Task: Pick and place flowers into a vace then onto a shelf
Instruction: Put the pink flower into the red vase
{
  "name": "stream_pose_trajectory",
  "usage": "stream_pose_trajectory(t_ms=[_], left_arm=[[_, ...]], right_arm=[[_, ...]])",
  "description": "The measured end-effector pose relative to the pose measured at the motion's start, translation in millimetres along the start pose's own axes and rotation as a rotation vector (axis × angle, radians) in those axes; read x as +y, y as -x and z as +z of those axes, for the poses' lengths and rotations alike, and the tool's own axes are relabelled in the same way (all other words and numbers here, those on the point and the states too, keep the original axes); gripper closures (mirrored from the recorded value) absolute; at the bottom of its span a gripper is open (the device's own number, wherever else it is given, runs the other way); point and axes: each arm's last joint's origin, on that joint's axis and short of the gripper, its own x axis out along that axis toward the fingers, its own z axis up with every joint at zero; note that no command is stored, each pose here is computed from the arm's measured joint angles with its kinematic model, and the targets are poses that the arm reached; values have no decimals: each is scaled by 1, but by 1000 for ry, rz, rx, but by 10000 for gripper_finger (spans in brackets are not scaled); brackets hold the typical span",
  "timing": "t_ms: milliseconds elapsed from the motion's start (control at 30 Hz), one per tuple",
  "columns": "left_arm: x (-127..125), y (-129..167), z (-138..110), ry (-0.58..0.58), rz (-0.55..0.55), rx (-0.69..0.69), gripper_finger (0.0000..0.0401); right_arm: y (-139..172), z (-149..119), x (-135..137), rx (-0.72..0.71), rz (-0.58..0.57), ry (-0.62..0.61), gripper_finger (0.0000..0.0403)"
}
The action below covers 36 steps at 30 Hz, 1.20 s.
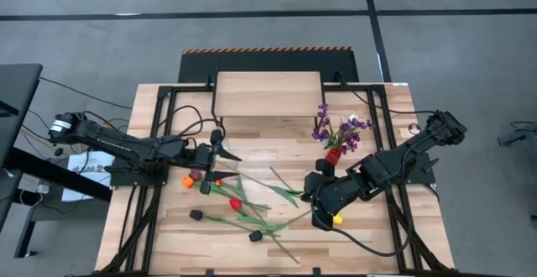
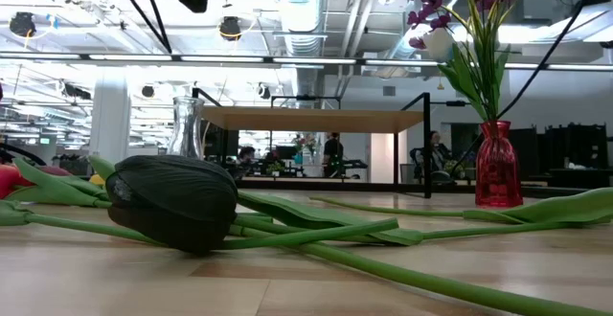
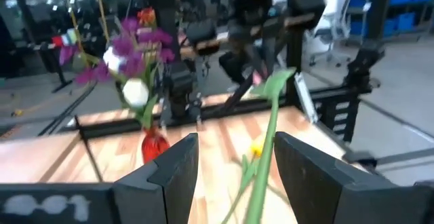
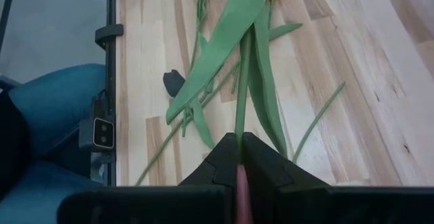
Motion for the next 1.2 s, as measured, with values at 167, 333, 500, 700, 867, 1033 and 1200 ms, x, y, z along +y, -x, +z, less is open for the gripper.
stream_pose_trajectory(t_ms=[167, 333, 500, 700, 867, 1033, 1200], left_arm=[[0, 0, 1, 0, -13, -11, 216], [0, 0, 0, 0, -12, -4, 223], [0, 0, 0, 1, 2, -1, 275], [1, 0, -1, 0, 39, 18, 360], [1, 0, -1, -16, 44, 18, 395], [0, 0, -1, -49, 10, 15, 398], [0, 0, -1, -50, 10, 15, 400]], right_arm=[[0, 0, 0, 0, 0, 3, 394], [0, 0, 0, 0, 0, 3, 394], [0, 0, 0, 0, 0, 3, 394], [0, 0, 0, -3, -4, 3, 394], [0, 0, 0, -4, -6, 3, 394], [0, 0, 0, -2, -3, 6, 394], [0, 2, 2, -15, 21, 38, 368]])
